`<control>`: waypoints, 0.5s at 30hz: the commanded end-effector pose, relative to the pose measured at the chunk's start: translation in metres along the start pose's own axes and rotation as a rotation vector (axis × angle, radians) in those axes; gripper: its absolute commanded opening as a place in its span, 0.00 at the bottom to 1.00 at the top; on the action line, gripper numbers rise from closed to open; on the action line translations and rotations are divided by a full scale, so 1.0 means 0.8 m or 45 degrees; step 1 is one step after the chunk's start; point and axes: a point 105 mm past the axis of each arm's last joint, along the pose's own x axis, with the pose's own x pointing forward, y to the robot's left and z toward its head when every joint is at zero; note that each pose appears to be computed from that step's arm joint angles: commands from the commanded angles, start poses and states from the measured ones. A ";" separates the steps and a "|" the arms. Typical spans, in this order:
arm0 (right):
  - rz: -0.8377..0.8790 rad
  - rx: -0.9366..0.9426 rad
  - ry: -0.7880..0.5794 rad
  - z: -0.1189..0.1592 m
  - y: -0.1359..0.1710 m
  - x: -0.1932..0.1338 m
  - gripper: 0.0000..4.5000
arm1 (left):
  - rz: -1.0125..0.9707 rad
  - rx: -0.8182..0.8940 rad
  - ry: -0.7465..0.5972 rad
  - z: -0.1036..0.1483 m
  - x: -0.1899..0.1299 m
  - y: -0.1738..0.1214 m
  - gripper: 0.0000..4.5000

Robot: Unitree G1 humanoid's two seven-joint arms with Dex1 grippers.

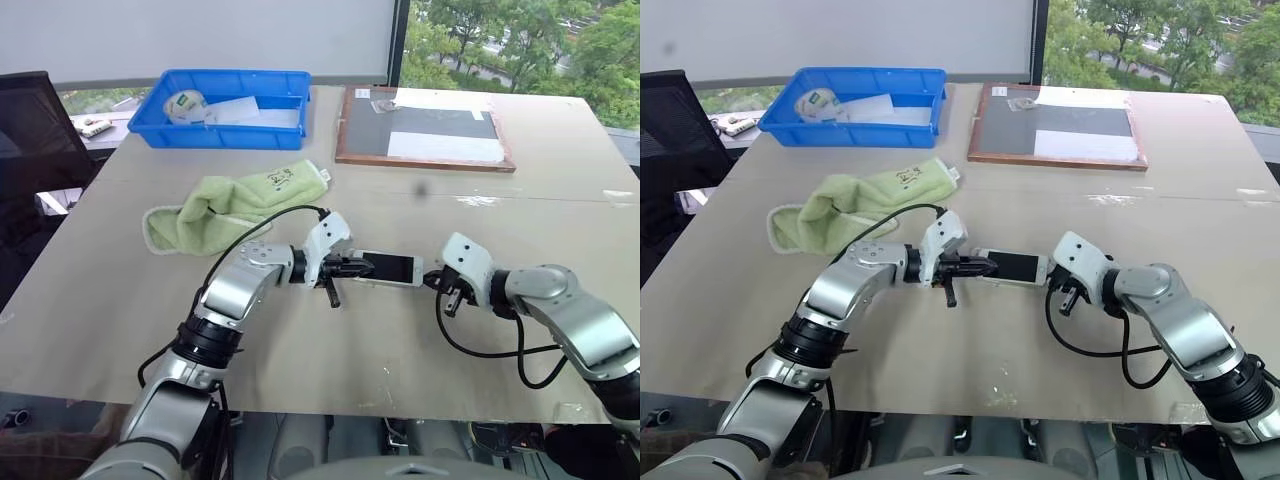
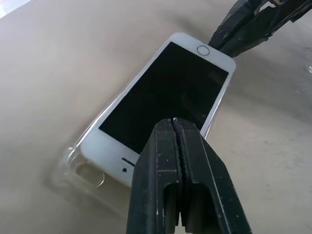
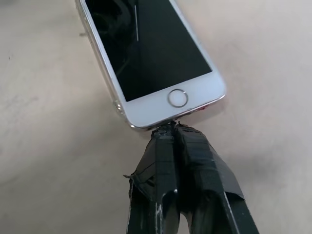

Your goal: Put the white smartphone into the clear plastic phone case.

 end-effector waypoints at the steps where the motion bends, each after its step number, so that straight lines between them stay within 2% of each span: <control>1: -0.024 -0.038 -0.025 0.006 -0.004 -0.007 0.00 | 0.073 0.031 -0.040 0.012 -0.027 0.014 0.01; 8: -0.037 -0.034 -0.008 0.000 -0.007 -0.011 0.00 | 0.169 0.037 0.042 -0.008 -0.062 0.043 0.01; 15: -0.040 -0.040 -0.008 0.000 -0.009 -0.010 0.00 | 0.073 0.081 0.056 -0.015 -0.033 0.031 0.01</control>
